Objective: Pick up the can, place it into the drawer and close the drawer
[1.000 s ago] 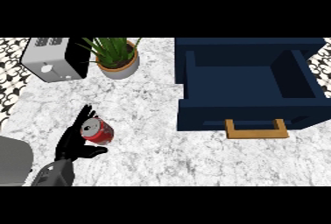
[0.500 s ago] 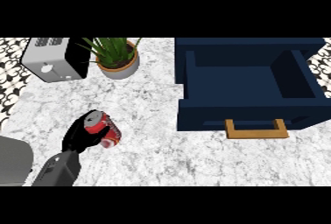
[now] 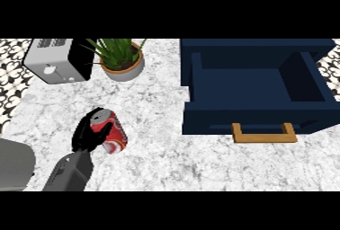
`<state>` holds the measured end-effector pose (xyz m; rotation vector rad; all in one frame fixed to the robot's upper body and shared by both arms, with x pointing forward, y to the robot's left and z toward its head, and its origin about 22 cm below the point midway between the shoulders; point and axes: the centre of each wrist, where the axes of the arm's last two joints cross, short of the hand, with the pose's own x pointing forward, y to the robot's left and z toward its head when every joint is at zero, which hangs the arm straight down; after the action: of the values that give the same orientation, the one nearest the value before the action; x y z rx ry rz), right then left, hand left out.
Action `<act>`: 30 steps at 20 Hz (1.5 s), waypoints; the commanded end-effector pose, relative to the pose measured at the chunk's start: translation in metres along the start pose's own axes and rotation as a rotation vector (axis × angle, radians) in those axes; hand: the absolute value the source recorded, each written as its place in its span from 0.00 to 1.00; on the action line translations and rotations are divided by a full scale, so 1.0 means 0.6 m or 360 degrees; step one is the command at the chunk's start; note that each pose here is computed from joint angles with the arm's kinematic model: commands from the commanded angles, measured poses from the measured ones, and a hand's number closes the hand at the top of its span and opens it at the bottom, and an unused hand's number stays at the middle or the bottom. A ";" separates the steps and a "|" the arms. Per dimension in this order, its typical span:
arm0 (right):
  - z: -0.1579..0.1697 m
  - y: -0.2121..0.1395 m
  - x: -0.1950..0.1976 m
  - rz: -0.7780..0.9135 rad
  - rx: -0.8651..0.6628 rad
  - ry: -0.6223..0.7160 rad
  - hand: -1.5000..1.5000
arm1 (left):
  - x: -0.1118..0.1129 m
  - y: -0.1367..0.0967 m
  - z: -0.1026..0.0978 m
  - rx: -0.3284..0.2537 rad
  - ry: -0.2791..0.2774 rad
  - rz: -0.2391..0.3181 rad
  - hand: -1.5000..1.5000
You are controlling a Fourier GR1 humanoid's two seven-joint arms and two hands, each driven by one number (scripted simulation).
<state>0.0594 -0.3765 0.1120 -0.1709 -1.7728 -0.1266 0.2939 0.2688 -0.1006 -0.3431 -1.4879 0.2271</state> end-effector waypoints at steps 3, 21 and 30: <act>0.023 0.020 0.018 0.0005 0.0008 -0.0021 0.00 | 0.048 -0.047 -0.030 0.0174 -0.0153 0.0032 1.00; -0.003 0.022 0.001 -0.0017 -0.0017 -0.0010 0.00 | 0.238 -0.248 -0.082 0.0035 -0.0332 -0.0186 1.00; 0.010 0.026 0.044 -0.0005 -0.0010 0.0000 0.00 | 0.297 -0.350 -0.119 -0.0031 -0.0389 -0.0266 1.00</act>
<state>0.0553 -0.3698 0.1269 -0.1794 -1.7759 -0.1426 0.3527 0.1471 0.1205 -0.2194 -1.7233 0.1529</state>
